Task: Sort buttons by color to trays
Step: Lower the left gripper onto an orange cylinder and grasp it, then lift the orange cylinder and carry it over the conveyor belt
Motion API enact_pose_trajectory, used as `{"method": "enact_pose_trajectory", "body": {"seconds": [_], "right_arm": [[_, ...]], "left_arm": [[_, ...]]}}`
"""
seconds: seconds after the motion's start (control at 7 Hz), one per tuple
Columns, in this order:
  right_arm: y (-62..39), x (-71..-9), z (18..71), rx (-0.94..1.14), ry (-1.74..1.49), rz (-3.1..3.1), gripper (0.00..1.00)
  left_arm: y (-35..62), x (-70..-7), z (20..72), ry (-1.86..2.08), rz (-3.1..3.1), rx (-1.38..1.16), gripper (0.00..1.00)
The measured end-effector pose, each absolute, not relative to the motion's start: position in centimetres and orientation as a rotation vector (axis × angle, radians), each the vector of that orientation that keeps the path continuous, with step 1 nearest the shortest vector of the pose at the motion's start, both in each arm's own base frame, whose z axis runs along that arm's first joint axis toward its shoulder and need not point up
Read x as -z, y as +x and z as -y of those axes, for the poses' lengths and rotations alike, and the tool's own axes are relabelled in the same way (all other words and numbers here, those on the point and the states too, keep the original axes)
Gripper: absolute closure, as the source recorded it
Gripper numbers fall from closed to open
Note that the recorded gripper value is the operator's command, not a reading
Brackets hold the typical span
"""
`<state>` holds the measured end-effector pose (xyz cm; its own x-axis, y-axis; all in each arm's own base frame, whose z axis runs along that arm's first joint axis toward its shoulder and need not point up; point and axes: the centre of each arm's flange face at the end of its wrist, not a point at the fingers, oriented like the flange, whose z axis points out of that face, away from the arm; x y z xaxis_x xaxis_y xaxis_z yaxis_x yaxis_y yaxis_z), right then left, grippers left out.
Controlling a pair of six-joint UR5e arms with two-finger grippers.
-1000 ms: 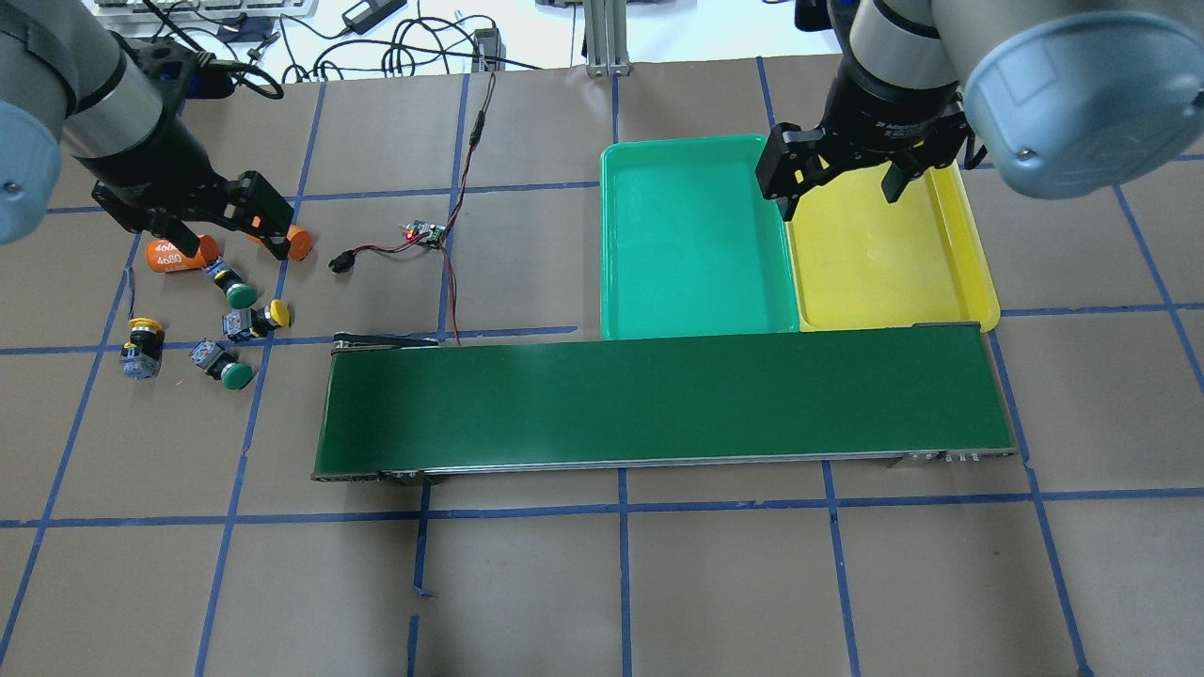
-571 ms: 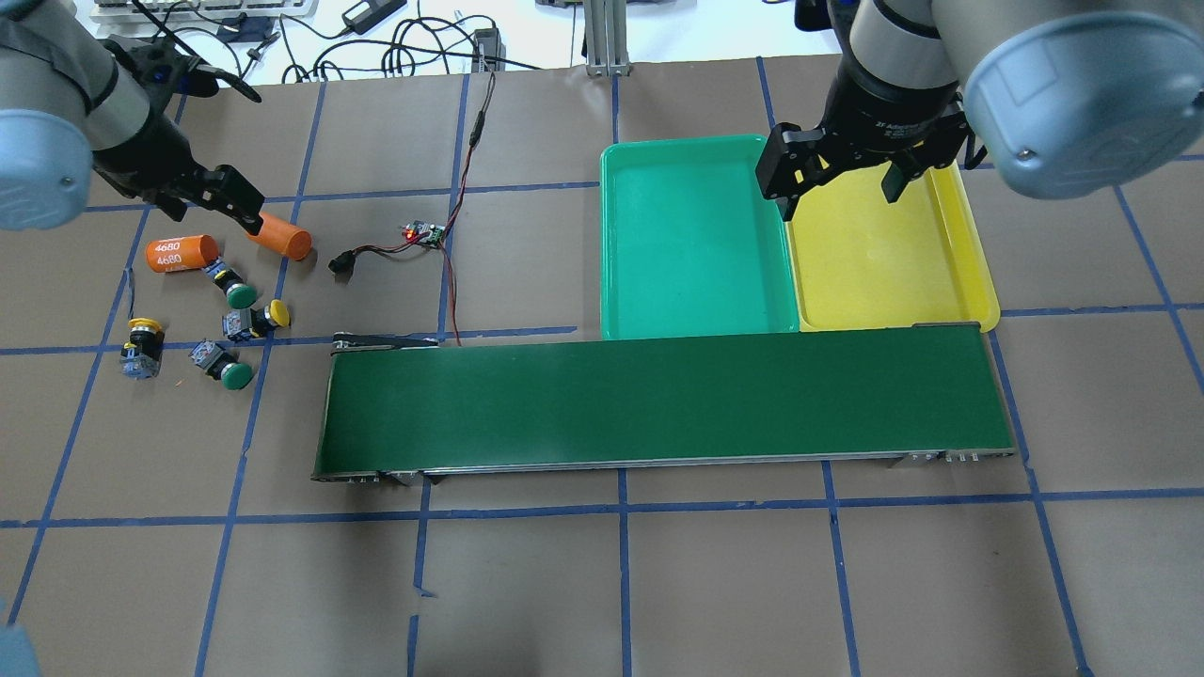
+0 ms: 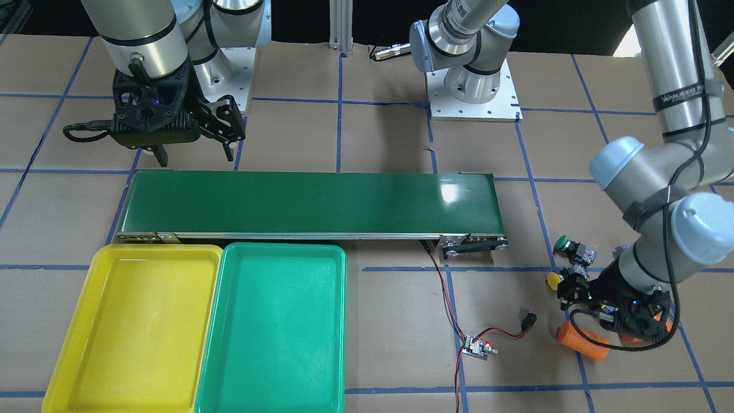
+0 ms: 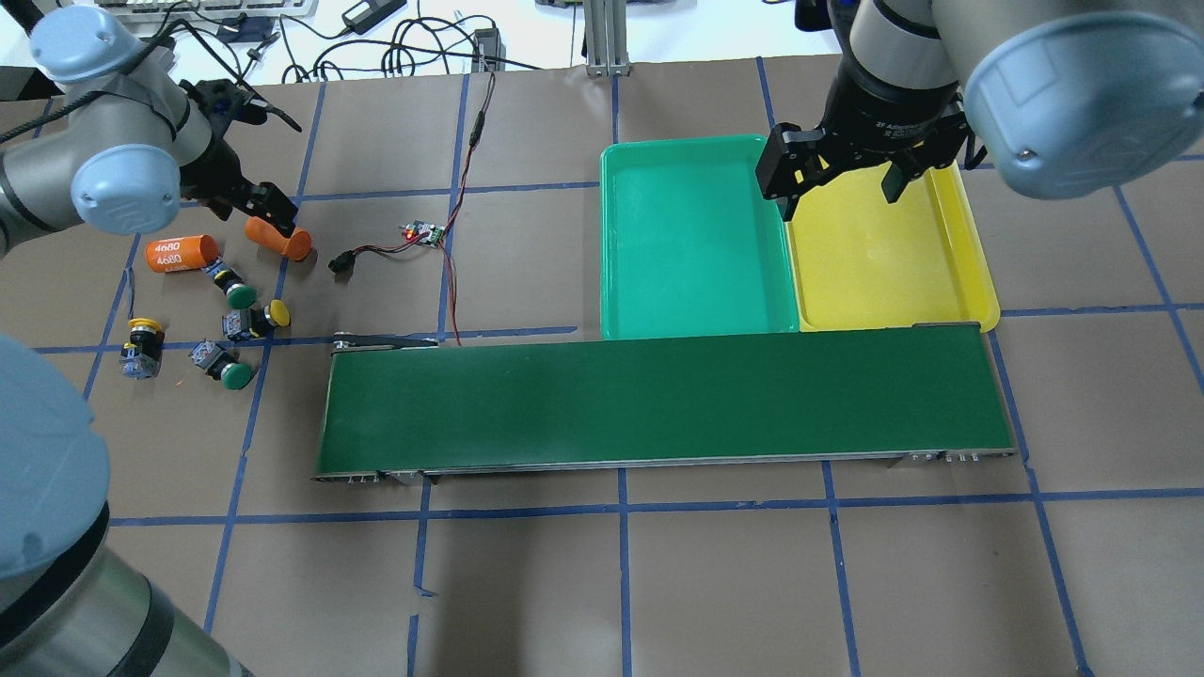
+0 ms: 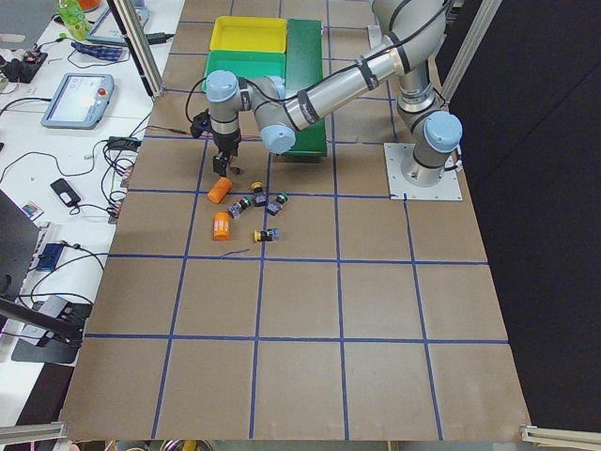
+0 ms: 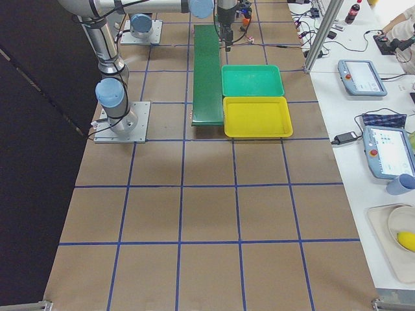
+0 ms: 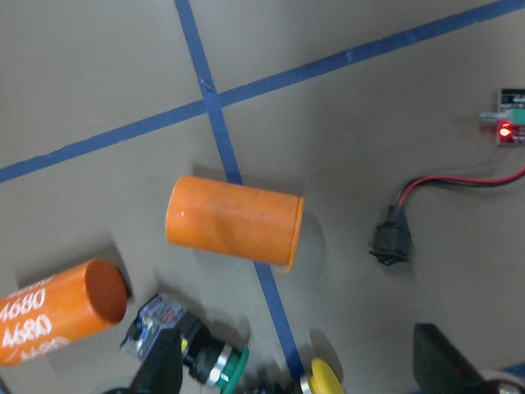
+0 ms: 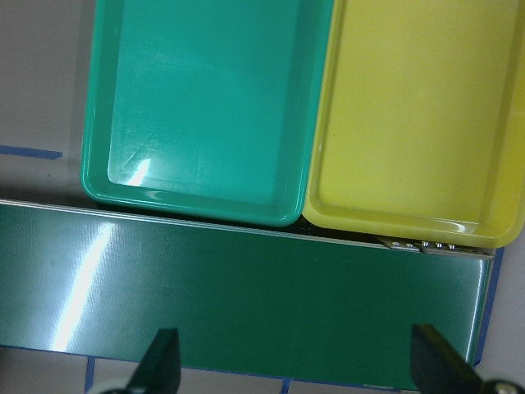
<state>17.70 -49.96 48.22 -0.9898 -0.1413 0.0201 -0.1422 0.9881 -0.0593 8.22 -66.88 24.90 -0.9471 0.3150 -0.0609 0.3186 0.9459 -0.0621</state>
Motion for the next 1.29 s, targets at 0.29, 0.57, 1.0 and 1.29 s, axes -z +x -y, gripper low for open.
{"method": "enact_pose_trajectory", "body": {"seconds": [0.29, 0.57, 1.0, 1.29], "right_arm": [[17.7, -48.2, 50.0, -0.095, 0.223, 3.116, 0.00], [17.7, -48.2, 50.0, -0.095, 0.224, 3.115, 0.00], [17.7, -48.2, 50.0, -0.095, 0.225, 3.116, 0.00], [17.7, -48.2, 50.0, -0.095, 0.225, 3.116, 0.00]], "left_arm": [[8.5, -22.4, 67.8, 0.539, -3.039, 0.115, 0.00], [8.7, -21.5, 68.3, 0.592, -3.026, 0.114, 0.00], [9.1, -21.3, 69.6, 0.633, -3.008, 0.130, 0.00], [9.7, -20.8, 69.9, 0.639, -3.008, 0.124, 0.00]]}}
